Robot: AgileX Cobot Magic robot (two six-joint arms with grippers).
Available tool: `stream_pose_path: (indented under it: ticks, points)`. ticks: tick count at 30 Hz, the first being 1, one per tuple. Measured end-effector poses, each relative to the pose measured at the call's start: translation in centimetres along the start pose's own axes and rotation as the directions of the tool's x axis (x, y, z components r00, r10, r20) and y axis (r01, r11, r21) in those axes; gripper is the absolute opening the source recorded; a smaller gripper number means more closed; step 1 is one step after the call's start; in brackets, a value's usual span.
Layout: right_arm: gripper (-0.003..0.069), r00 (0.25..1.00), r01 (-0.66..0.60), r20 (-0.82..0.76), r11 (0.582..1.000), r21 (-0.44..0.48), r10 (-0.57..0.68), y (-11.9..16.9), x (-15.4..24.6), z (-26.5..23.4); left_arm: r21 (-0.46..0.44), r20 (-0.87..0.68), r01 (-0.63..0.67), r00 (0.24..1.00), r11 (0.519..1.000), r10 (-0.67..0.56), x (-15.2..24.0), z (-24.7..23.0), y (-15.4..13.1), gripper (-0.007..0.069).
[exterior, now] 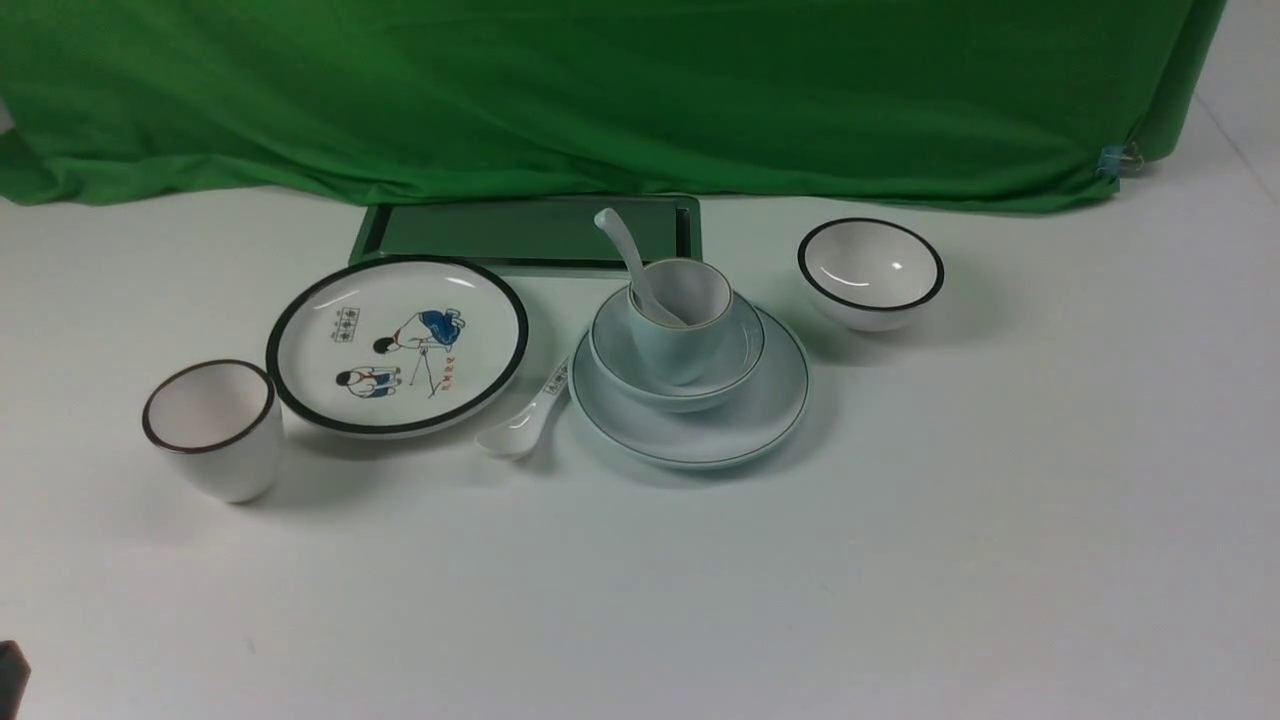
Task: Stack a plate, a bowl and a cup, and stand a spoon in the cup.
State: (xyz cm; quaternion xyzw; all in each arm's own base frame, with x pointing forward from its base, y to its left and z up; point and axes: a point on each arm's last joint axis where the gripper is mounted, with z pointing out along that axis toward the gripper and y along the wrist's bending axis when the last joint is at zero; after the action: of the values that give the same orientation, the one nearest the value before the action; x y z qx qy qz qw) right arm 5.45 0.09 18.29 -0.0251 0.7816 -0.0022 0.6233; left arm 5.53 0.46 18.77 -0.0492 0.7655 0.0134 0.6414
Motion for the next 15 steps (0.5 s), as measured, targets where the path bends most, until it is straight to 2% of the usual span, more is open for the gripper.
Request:
stream_pose_path:
  ticks: [15]
  points:
    - [0.0154,1.000,0.000,0.000,1.000,0.000,0.000,0.00,0.00,0.00,-0.001,0.000,-0.026,1.000,1.000,0.026,0.00,0.00,0.01,-0.0029]
